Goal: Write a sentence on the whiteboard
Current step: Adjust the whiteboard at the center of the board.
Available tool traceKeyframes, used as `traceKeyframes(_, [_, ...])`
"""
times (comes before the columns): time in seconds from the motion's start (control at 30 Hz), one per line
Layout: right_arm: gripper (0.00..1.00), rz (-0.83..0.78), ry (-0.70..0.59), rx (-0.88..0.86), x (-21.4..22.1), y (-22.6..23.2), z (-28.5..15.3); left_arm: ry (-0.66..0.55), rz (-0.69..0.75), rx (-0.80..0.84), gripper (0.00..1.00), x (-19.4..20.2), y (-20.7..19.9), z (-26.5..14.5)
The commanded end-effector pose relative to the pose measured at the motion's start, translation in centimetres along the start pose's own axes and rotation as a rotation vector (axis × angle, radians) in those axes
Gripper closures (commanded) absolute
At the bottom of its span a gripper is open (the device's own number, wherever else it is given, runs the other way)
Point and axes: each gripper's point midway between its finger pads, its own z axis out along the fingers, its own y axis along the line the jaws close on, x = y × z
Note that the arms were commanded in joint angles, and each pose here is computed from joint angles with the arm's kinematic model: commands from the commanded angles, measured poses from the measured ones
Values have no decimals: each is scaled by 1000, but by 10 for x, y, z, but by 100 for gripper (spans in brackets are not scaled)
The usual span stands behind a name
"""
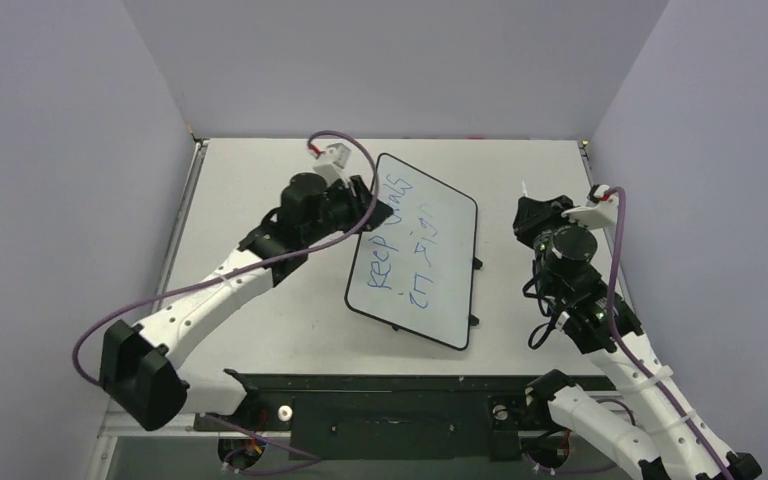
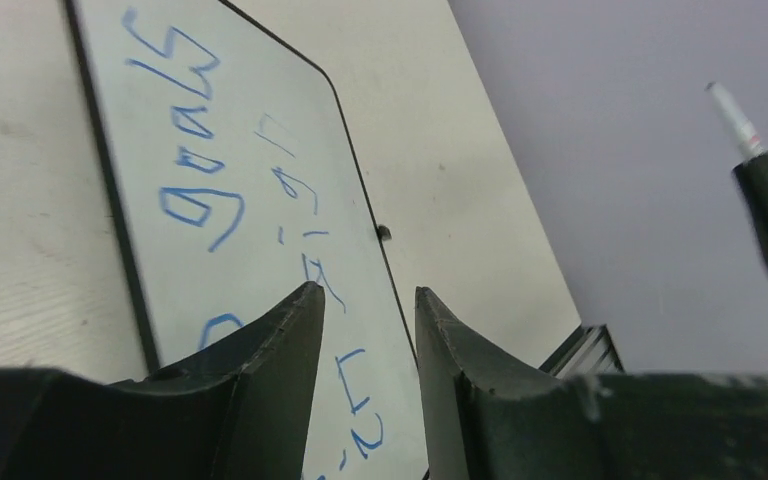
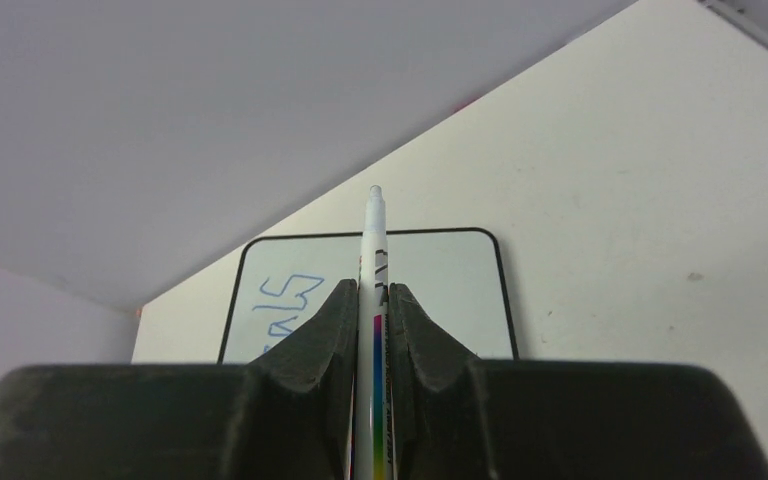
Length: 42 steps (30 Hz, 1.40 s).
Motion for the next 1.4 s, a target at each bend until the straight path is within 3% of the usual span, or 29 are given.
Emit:
traceKeyframes(0.0, [100,13,-125,122,-53,-7,-8,140,160,30,68,49,-33,33])
traceKeyframes(0.37, [100,9,-138,130,-76,5,-11,462,252,76,78,214,-76,121])
traceKeyframes(0.47, [100,3,-129,128,-72,5,-10,492,294,72,78,238,-84,135])
traceKeyframes(0.67, [100,-5,-119,124,-69,5,-10,574,340,6,80,287,-60,158])
traceKeyframes(0.97, [100,-16,-101,123,-64,7,-5,633,414,-66,81,318,-32,163])
traceKeyframes(1.37, [100,-25,-83,122,-58,8,1,610,522,-234,81,291,32,122])
